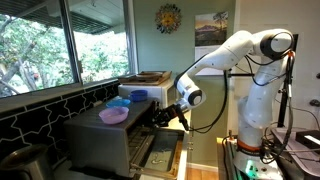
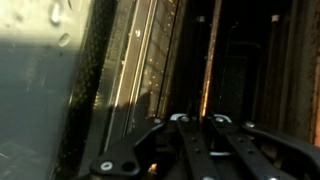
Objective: Pull out the rack from the toaster oven and put the purple bowl on the rack.
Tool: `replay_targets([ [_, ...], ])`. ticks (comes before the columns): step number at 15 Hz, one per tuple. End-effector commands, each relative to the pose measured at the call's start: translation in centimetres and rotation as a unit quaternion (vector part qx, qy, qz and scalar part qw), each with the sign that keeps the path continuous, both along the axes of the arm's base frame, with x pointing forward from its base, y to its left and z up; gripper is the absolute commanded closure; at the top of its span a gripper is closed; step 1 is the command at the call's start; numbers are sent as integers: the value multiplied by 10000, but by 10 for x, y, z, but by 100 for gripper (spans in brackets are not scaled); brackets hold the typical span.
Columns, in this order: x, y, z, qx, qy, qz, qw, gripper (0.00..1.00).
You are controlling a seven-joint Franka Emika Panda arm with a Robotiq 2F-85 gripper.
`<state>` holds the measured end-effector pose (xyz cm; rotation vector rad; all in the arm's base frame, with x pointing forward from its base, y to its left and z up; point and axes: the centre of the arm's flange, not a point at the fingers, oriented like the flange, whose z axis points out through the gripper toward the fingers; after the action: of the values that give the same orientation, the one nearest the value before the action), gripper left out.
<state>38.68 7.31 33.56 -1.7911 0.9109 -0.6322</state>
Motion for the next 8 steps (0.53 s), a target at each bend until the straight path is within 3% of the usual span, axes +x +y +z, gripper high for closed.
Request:
replay_targets([
  [1, -32, -11, -1, -59, 453, -49, 9989, 99],
  [8, -49, -16, -2, -36, 672, -80, 9977, 99],
])
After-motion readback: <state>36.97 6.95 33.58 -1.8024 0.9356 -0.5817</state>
